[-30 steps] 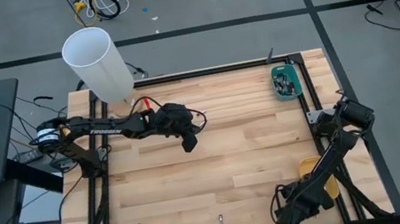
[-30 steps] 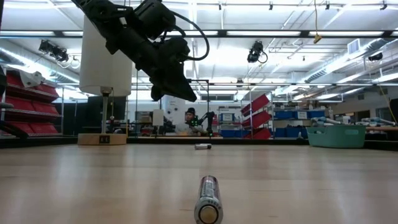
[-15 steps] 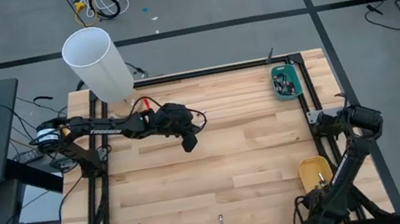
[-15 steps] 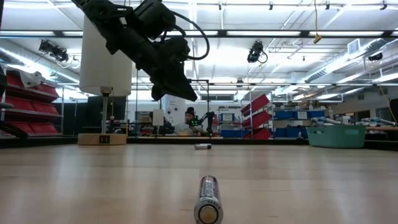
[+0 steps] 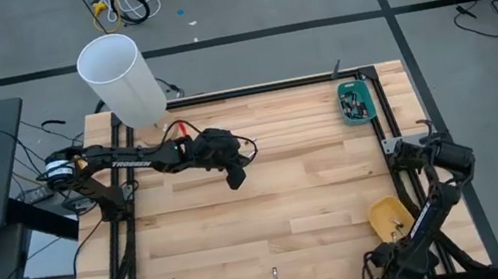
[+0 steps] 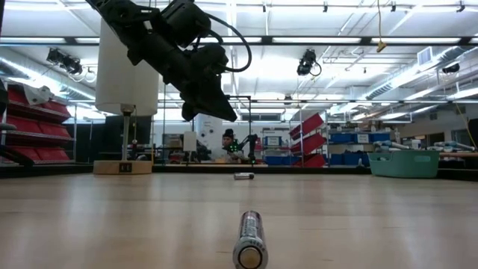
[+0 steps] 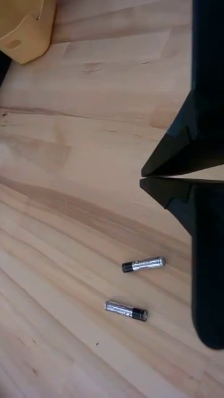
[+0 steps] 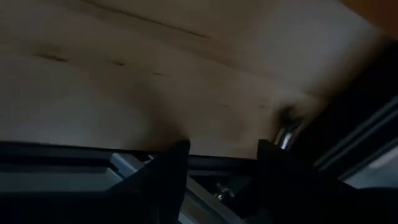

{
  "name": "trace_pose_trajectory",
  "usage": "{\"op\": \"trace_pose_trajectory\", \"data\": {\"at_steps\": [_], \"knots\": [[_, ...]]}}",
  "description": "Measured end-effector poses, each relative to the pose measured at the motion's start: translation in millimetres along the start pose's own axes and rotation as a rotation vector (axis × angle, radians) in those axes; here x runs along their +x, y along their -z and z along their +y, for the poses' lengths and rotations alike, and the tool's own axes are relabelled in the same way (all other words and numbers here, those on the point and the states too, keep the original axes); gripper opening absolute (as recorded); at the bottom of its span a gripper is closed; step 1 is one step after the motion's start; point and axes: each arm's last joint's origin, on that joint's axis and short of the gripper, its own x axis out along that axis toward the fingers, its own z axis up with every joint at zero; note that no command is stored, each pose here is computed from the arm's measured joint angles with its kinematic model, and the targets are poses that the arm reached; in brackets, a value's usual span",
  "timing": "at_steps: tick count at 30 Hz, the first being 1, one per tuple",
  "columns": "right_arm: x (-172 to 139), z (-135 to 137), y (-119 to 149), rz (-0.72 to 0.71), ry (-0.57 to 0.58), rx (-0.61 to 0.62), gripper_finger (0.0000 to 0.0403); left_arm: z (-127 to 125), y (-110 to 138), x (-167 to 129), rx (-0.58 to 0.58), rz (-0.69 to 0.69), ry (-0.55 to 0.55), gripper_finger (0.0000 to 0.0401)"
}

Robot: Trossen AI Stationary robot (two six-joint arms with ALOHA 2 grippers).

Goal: Sort batteries
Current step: Put the silver battery into the yellow bin

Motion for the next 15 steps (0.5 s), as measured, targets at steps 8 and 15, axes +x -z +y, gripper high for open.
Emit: {"op": "trace_pose_trajectory", "data": {"at_steps": [8, 15], "knots": [[-29, -15, -4, -0.084, -0.029, 0.066, 0.0186, 0, 0, 0, -0.015, 0.002, -0.001, 0.0030], [-38, -29, 1, -0.105, -0.006, 0.062, 0.0186, 0, 0, 0, -0.014, 0.001, -0.001, 0.0030]]}}
